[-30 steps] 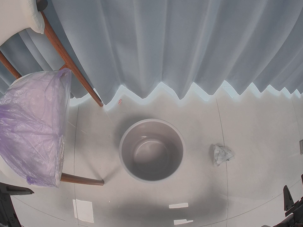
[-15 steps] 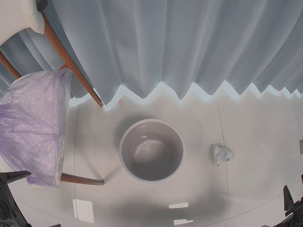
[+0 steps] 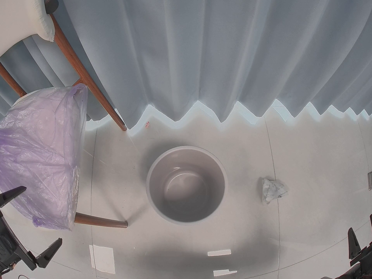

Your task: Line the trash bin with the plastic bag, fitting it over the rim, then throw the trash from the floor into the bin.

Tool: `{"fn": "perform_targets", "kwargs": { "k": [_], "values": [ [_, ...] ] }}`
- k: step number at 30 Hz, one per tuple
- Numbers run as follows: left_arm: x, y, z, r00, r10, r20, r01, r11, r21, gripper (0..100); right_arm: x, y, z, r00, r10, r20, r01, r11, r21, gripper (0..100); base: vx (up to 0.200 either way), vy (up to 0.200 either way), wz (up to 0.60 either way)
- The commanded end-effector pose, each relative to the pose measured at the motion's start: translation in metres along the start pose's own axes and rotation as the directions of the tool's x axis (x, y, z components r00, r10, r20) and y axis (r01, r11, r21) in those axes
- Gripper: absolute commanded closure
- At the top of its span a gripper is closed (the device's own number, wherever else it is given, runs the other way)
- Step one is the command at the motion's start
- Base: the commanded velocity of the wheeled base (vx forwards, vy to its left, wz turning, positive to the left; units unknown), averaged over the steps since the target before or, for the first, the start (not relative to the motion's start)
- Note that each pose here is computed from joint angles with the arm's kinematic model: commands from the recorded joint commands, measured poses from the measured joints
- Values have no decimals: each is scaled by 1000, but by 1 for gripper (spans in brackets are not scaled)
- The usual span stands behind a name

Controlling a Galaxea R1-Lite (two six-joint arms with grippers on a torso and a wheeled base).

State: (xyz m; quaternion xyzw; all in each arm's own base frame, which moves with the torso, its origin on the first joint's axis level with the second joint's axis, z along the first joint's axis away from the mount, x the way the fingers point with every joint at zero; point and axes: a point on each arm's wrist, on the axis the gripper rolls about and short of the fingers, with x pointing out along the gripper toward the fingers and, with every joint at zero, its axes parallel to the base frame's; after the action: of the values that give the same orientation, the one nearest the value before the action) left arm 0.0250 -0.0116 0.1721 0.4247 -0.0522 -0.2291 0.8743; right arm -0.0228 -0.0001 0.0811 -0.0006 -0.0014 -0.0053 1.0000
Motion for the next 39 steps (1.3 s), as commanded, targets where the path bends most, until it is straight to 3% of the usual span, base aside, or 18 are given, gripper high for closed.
{"fn": "perform_targets", "kwargs": {
  "k": [1,13,22,30,36,39],
  "values": [
    [0,2,-1,997,51,-59,-51,999,16,0,0,0,-5,1000,0,-1,0,1000,0,0,0,0,0],
    [2,24,14,983,153,-104,-148,988,51,0,0,0,-5,1000,0,0,0,1000,0,0,0,0,0],
    [26,50,29,982,141,-123,-136,990,45,0,0,0,-5,1000,0,-1,0,1000,0,0,0,0,0],
    [64,55,44,998,12,-62,-9,998,63,0,0,0,-5,1000,0,-1,0,1000,0,0,0,0,0],
    [91,24,60,977,-210,45,200,966,161,0,0,0,-5,1000,0,-1,0,1000,0,0,0,0,0],
    [102,8,65,985,-172,29,166,974,157,0,0,0,-5,1000,1,0,-1,1000,0,0,0,0,0]
  ]
}}
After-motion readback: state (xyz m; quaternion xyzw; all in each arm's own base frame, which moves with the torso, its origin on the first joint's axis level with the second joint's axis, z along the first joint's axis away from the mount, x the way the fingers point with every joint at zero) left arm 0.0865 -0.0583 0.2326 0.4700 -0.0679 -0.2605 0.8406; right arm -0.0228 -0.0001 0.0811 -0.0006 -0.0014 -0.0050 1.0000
